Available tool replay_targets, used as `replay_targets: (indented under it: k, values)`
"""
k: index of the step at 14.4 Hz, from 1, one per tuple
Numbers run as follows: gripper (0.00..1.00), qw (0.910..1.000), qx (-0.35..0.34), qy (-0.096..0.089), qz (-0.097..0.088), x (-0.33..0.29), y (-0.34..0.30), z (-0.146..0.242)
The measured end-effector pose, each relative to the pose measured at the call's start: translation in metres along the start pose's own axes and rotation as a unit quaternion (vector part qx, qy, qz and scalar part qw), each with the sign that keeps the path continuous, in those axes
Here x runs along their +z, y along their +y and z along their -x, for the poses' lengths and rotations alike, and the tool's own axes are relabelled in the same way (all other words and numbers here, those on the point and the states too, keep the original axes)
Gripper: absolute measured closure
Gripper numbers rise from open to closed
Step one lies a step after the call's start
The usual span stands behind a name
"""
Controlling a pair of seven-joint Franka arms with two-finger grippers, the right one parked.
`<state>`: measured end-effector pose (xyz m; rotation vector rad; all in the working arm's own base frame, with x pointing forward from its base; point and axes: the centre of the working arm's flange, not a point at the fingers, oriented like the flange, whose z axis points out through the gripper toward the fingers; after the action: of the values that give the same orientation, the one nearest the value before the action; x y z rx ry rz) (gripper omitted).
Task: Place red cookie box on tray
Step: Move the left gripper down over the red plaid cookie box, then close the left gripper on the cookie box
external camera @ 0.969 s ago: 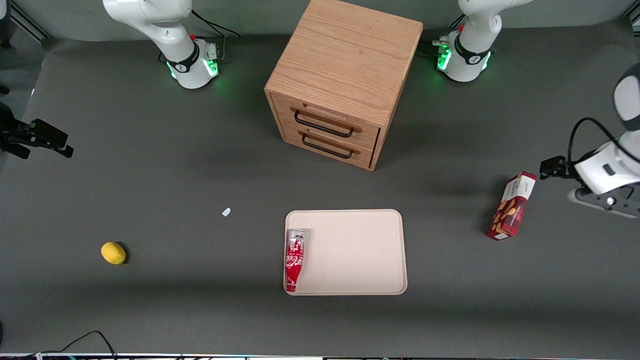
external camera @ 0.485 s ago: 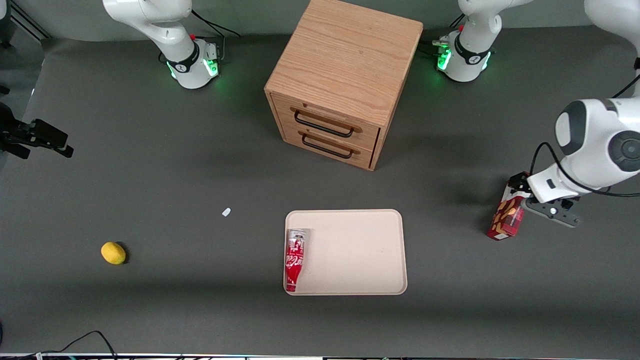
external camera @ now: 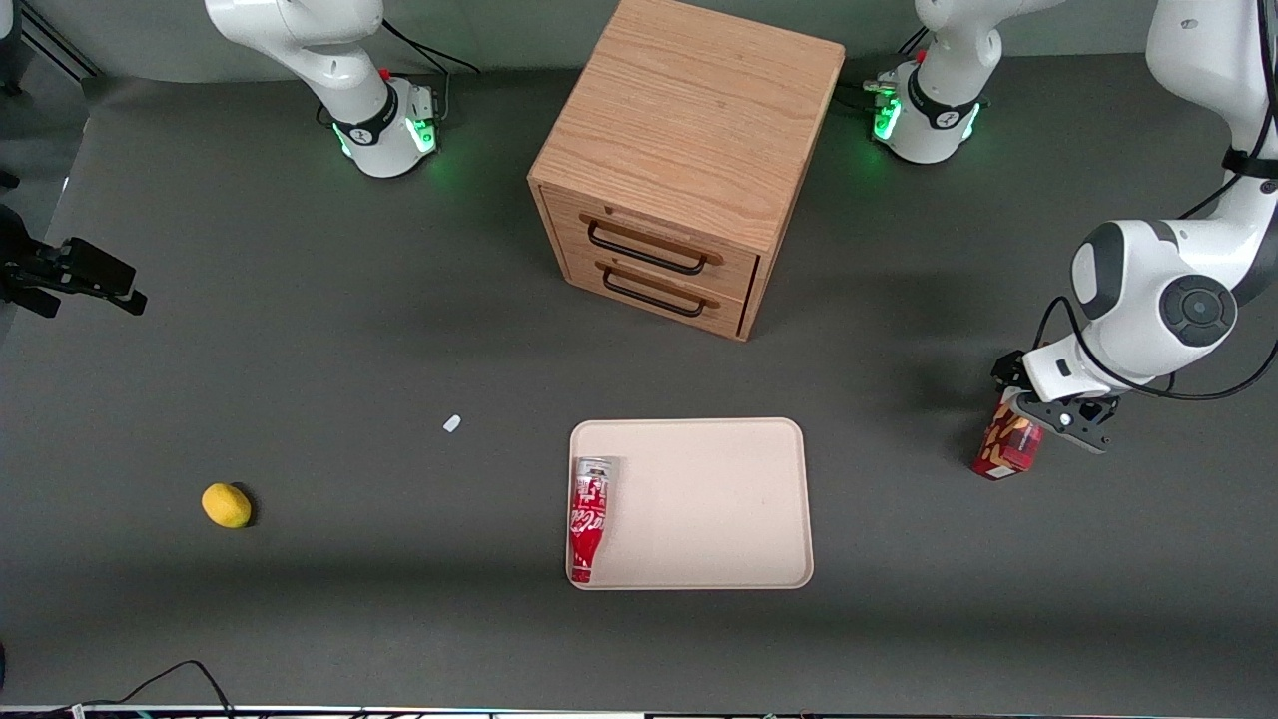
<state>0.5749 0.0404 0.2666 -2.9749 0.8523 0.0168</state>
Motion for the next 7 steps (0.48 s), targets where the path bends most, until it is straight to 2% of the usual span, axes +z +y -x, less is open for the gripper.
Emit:
replay_targets:
  k: [5,6,7]
  values:
    - [0.01,1.0,0.001,0.004,-0.001,0.018,-0.007,0.004]
    - [0.04,1.0,0.002,0.006,-0.001,0.022,-0.007,0.004]
    - [0.12,1.0,0.002,0.007,-0.001,0.027,-0.006,0.004]
